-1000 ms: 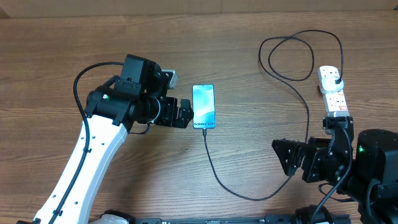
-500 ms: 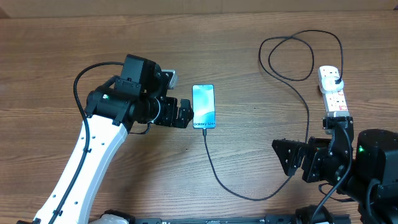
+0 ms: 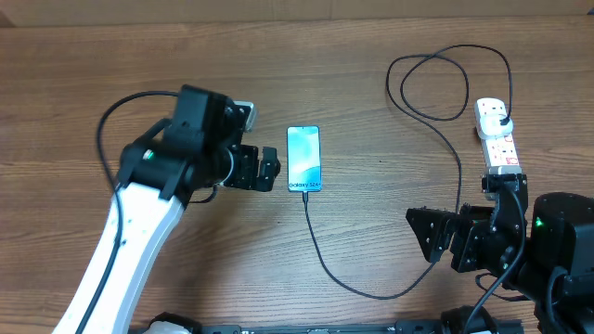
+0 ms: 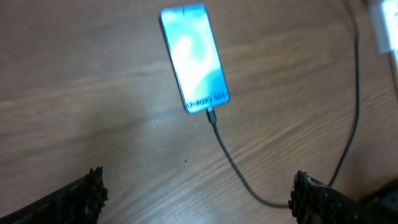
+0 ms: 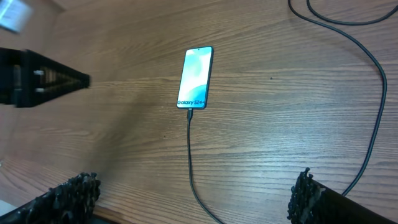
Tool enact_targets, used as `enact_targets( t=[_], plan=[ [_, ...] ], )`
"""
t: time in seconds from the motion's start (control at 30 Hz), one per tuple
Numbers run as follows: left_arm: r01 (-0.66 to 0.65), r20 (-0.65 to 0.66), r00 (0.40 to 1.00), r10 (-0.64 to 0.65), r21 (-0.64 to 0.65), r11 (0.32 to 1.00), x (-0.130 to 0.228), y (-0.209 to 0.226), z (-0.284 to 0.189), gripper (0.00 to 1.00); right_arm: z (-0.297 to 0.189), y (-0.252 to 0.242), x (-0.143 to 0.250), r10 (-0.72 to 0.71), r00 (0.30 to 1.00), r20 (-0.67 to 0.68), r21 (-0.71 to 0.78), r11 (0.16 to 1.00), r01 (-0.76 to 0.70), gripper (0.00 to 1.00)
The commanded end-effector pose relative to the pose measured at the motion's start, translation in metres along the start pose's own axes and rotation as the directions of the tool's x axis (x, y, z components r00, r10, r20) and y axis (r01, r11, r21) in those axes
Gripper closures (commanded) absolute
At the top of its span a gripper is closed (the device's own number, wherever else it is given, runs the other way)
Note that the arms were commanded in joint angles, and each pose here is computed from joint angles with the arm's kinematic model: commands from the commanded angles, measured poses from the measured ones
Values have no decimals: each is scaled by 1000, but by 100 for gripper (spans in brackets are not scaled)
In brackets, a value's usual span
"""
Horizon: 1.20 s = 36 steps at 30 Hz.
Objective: Plug charger to phone and switch on socket
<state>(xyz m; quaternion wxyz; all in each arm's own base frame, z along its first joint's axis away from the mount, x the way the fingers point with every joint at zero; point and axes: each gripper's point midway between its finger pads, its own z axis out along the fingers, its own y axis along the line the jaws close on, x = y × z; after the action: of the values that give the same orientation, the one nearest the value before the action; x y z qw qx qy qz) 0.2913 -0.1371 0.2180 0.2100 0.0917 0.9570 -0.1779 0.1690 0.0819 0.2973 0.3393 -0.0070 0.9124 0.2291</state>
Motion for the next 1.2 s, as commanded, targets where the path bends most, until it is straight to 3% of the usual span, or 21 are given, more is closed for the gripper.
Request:
enact_targets(
  t=[0.0,0.23,0.37,0.57,0.77,1.0,1.17],
  plan=[
    [-14,168,986,20,-38,999,-7,3,-49,0,-4,3,-2,-18,1000,12,-8,1000,18,0],
    [43,457,889,-6,-71,997,-10,23,-121,0,-4,3,-2,-18,1000,12,-8,1000,18,0],
    [101,535,844,-30,-103,990,7,42,-134,0,-4,3,-2,-18,1000,12,-8,1000,18,0],
    [152,512,856,-69,-123,981,36,61,-111,0,-4,3,-2,-18,1000,12,-8,1000,18,0],
    [132,488,869,-78,-78,988,38,64,-78,0,-4,3,-2,-18,1000,12,-8,1000,18,0],
    [79,539,841,-51,-29,996,38,59,-65,0,-4,3,-2,-18,1000,13,-8,1000,18,0],
    [59,617,787,-16,-50,997,52,64,-61,0,-4,3,-2,-18,1000,12,-8,1000,18,0]
  ],
)
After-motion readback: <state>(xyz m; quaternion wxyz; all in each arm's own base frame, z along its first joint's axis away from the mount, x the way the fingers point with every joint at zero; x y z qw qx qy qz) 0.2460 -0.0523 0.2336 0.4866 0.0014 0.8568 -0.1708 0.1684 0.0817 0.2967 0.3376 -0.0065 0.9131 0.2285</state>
